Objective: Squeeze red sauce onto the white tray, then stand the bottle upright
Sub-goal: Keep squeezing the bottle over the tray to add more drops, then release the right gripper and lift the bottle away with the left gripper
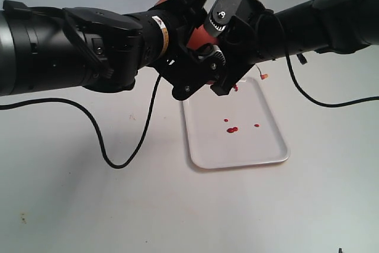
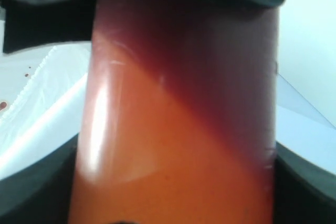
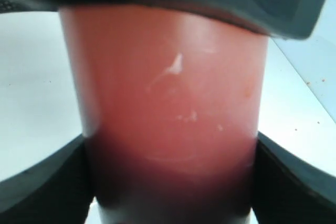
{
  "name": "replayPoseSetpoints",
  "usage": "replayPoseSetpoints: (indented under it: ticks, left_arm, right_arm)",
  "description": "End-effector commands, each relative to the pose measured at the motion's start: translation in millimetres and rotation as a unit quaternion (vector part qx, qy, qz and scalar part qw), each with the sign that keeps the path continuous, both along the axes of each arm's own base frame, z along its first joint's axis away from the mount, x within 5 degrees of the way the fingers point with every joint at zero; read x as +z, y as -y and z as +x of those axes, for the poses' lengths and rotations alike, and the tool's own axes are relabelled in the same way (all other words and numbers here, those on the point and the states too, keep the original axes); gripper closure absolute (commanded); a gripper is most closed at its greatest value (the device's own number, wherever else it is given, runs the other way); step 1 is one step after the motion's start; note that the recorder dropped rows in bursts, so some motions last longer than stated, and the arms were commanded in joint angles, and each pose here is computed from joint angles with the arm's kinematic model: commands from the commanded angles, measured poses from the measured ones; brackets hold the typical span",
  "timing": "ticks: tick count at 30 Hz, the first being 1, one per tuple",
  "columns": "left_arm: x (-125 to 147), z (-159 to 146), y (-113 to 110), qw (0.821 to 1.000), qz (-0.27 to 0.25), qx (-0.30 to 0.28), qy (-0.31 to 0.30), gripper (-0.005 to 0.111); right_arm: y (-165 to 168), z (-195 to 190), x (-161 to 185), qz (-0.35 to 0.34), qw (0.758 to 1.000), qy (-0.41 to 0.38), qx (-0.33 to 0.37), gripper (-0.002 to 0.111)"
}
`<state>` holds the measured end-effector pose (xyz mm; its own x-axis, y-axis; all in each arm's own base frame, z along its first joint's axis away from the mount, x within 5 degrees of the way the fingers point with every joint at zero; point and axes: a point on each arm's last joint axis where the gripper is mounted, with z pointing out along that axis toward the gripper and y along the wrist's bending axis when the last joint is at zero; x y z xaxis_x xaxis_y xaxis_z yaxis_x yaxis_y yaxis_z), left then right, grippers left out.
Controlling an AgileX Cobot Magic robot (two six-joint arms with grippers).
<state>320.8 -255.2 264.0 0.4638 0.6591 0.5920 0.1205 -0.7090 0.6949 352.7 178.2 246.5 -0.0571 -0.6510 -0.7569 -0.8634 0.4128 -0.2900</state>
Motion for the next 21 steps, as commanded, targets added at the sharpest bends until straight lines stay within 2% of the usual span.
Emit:
replayPoseSetpoints:
  ticks: [1,16,19,21]
  left_arm:
    - [13.4,-0.7,-2.1,1.000,-0.013,0.004,0.015,0.107]
    - [12.7,-1.0,-2.3,1.000,-0.019,0.007,0.009,0.107]
    - [12.6,-0.9,-2.5,1.000,-0.020,0.009,0.008,0.107]
    - [12.5,-1.0,-2.5,1.000,-0.021,0.009,0.008,0.107]
  right_arm:
    - [0.7,-0.9,1.0,-0.008,1.000,0.005,0.008,0.108]
    - [0.8,-0.4,1.3,-0.006,1.000,0.006,0.004,0.107]
    - [1.3,0.3,1.5,-0.007,1.000,0.009,0.000,0.099]
    - [2.0,1.4,1.7,-0.005,1.000,0.008,-0.009,0.082]
